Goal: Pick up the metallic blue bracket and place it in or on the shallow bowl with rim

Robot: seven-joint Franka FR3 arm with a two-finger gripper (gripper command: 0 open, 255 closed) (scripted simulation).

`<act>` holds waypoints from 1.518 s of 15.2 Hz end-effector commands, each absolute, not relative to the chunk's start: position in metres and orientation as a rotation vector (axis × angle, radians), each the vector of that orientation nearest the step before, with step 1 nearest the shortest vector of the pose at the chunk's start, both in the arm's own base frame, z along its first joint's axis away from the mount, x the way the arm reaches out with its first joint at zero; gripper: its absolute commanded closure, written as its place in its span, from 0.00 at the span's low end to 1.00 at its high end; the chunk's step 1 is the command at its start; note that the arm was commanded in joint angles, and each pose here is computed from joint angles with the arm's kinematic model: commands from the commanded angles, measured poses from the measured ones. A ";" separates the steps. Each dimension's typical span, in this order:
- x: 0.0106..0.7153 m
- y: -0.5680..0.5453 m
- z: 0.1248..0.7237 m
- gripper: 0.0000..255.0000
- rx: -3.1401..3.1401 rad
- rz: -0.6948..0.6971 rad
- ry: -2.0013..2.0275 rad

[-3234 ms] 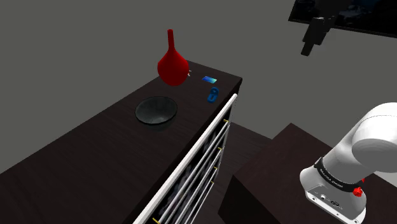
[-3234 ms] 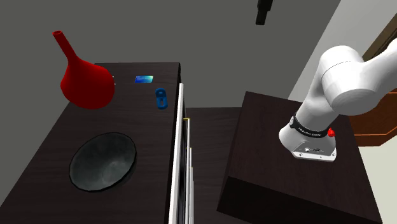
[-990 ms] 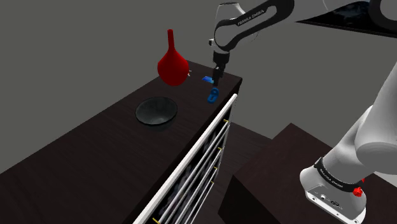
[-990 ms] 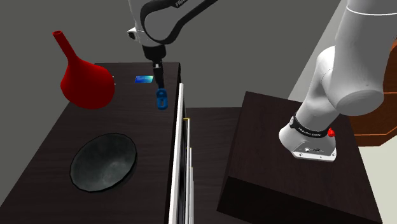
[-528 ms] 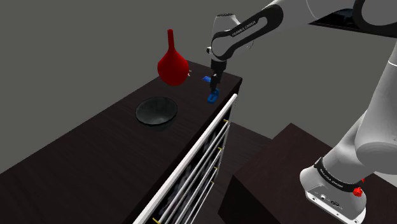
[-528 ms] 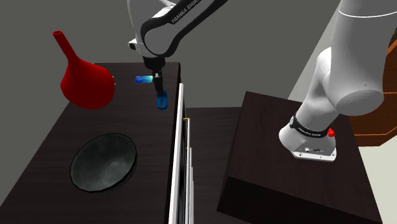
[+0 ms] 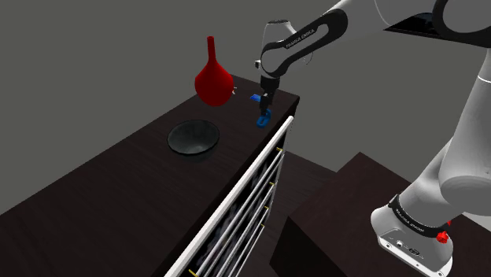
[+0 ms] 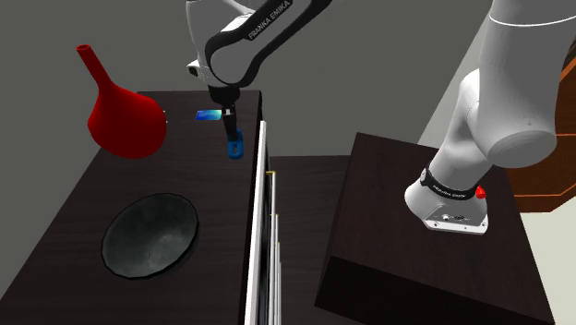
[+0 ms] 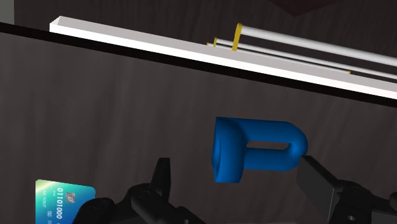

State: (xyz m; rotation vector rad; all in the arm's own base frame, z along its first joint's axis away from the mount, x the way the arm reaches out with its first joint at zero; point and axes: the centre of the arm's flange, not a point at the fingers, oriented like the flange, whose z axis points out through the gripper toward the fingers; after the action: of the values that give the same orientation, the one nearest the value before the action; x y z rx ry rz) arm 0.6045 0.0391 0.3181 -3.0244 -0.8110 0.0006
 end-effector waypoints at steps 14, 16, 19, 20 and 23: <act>0.604 0.039 0.339 1.00 -3.024 0.000 -0.811; 0.605 0.039 0.350 1.00 -3.024 0.000 -0.811; 0.605 0.039 0.366 1.00 -3.024 0.000 -0.811; 0.605 0.039 0.371 1.00 -3.024 0.000 -0.811; 0.605 0.039 0.387 1.00 -3.024 0.000 -0.811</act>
State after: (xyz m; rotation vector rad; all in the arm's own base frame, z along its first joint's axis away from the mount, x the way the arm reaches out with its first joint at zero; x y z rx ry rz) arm 0.6051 0.0391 0.3811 -3.0244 -0.8111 -0.0003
